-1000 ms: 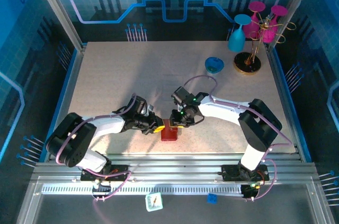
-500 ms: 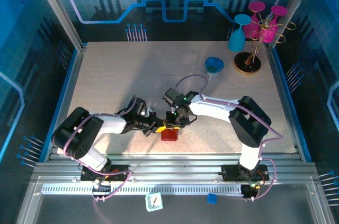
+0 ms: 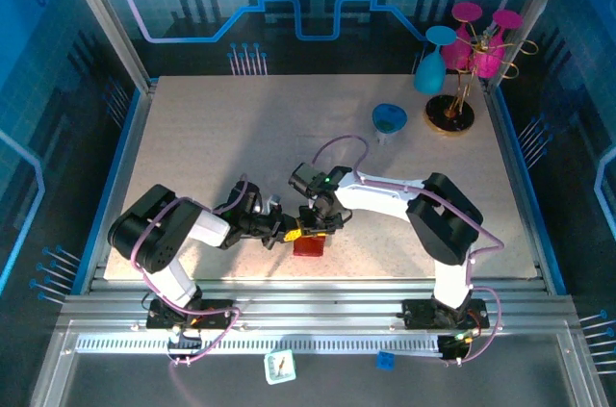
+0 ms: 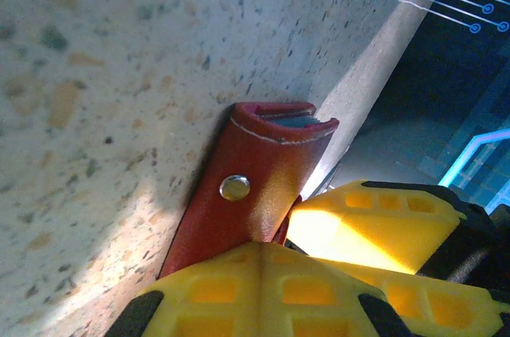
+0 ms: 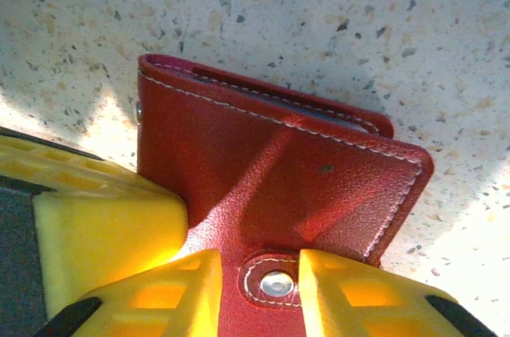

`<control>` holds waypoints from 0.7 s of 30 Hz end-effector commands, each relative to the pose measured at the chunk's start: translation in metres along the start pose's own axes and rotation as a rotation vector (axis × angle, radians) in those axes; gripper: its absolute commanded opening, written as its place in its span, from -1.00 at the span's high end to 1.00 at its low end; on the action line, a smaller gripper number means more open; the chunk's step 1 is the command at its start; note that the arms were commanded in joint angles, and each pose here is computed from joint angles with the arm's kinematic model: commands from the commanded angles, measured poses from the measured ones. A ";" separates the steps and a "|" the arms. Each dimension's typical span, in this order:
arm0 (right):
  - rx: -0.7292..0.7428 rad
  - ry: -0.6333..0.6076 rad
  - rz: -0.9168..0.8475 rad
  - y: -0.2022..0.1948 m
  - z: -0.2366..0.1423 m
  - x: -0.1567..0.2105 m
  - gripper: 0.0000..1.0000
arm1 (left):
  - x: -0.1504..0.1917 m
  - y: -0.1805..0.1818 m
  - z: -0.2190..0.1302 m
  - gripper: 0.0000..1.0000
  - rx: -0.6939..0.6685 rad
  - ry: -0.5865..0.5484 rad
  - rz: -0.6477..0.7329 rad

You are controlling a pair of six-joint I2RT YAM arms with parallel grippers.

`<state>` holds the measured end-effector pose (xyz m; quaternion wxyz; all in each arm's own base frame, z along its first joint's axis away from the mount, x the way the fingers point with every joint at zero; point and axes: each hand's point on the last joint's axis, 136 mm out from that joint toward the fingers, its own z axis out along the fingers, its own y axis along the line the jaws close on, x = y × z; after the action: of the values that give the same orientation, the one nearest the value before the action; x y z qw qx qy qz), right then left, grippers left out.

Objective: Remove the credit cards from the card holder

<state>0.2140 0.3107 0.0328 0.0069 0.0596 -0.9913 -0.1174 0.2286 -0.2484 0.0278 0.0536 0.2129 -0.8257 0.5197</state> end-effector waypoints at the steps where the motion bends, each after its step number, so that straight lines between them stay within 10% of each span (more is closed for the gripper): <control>1: 0.079 0.019 -0.023 -0.007 0.012 0.009 0.37 | 0.003 0.025 0.000 1.00 -0.062 -0.007 -0.077; 21: 0.082 -0.059 -0.061 -0.005 -0.009 0.002 0.88 | 0.003 0.038 -0.010 1.00 -0.144 -0.042 -0.083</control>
<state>0.2159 0.3088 0.0367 -0.0230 0.0854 -0.9928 -0.0810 0.2272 -0.2428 0.0275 0.0450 0.2177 -0.8321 0.5082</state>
